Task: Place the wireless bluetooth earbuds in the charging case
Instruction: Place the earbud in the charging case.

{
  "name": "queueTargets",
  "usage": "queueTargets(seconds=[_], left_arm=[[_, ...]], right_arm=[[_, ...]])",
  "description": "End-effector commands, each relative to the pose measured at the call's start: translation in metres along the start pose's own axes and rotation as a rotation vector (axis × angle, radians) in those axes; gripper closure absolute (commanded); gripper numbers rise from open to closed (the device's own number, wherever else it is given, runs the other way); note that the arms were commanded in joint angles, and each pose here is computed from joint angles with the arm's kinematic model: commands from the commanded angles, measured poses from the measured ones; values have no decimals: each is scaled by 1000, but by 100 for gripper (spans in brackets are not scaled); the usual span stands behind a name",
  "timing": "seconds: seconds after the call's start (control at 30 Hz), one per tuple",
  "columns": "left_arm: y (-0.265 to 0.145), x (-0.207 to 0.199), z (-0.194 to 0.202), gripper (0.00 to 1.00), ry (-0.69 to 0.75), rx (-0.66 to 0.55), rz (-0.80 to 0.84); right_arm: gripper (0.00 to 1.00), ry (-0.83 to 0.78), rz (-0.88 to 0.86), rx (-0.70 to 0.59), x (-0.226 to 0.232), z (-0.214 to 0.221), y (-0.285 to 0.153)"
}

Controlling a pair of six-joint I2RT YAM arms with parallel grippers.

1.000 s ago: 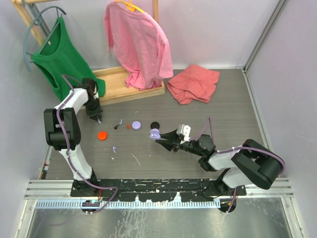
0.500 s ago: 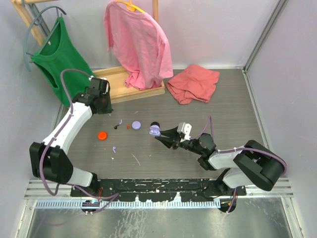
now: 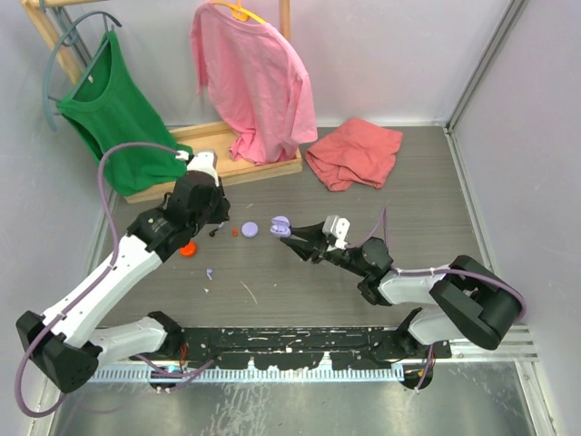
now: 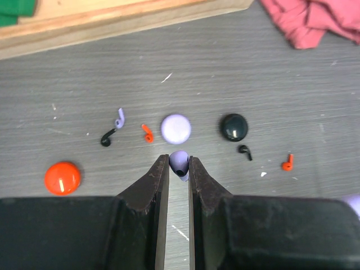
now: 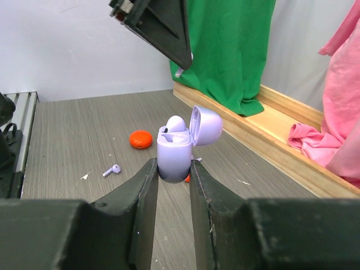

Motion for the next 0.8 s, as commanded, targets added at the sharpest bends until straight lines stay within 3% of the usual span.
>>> queueTargets(seconds=[0.0, 0.3, 0.77], left_arm=[[-19, -23, -19, 100, -33, -192, 96], [-52, -73, -8, 100, 56, -326, 317], [-66, -118, 15, 99, 208, -417, 456]], right_arm=[[99, -51, 35, -100, -10, -22, 14], [99, -58, 62, -126, -14, -27, 17], [99, -65, 111, -178, -19, -35, 15]])
Point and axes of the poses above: each gripper's point midway between its finger pads, its own y axis out along the fingers, its own x axis along the line the jaws close on, z = x × y, the point moved 6 cm from there along -y, back along the fingers, and after that the axes turned 5 degrees about -y, right-handed, at the moved point
